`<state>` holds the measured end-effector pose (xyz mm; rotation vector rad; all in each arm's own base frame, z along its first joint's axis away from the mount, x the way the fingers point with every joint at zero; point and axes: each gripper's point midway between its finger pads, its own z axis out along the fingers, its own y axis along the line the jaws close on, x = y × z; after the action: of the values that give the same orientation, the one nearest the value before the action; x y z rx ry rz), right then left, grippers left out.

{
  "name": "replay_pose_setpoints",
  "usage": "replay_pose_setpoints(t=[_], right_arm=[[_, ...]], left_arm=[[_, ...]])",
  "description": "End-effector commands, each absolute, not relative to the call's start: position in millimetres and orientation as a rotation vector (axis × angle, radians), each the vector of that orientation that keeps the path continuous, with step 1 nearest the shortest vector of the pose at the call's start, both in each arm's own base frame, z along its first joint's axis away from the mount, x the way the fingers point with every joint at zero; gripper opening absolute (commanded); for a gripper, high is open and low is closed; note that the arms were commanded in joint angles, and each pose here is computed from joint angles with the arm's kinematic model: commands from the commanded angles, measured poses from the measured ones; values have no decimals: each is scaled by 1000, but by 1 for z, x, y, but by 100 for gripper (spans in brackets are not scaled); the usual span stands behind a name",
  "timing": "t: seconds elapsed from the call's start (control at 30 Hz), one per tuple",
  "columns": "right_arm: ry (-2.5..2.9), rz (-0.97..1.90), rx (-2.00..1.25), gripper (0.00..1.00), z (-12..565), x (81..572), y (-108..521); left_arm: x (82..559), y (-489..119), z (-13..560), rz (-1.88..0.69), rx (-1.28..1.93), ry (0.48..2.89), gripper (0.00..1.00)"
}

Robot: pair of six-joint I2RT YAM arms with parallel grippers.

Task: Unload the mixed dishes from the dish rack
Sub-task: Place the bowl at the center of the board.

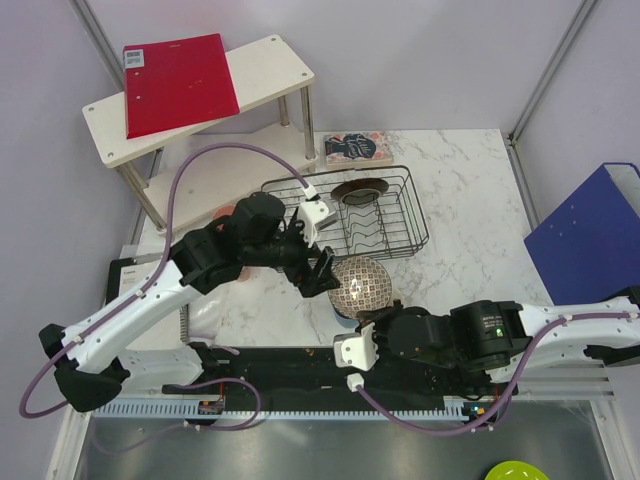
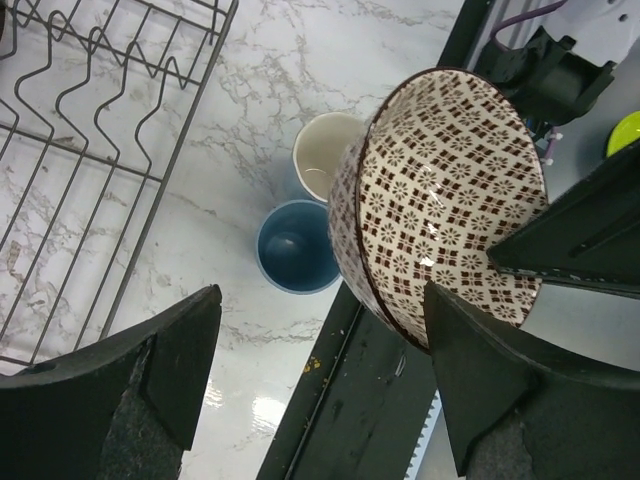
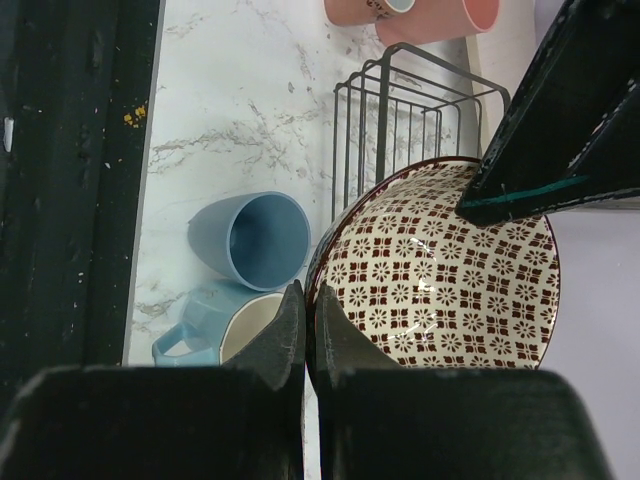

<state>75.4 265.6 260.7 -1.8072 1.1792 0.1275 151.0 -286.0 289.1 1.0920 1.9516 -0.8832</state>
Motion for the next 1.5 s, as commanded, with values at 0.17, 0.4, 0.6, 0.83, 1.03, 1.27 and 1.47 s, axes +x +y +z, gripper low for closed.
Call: replay_pose_setpoints(t=[0.17,0.4,0.6,0.83,1.03,1.27,1.47], right_arm=[[1157,157,-1736,0,276,78,280],[1156,168,-1750,0,277,80,287],[1167,183,-1748,0,281,84,292],[1184,191,-1743,0,280,84,295],[1189,216,-1747,0,280,80,302],[1192,230,-1701,52,290,82,307],[1219,311,-1603,98,319,79,309]], left_arm=[[175,-296,282,-744,1051,1951,75],[181,-306,280,-611,1069,1941,54],[185,-305,271,-513,1095,1964,16],[187,-299,265,-472,1088,1989,2],[182,-306,258,-504,1111,2028,2],[181,-311,264,-541,1110,2015,2],[189,-310,279,-584,1053,2000,2]])
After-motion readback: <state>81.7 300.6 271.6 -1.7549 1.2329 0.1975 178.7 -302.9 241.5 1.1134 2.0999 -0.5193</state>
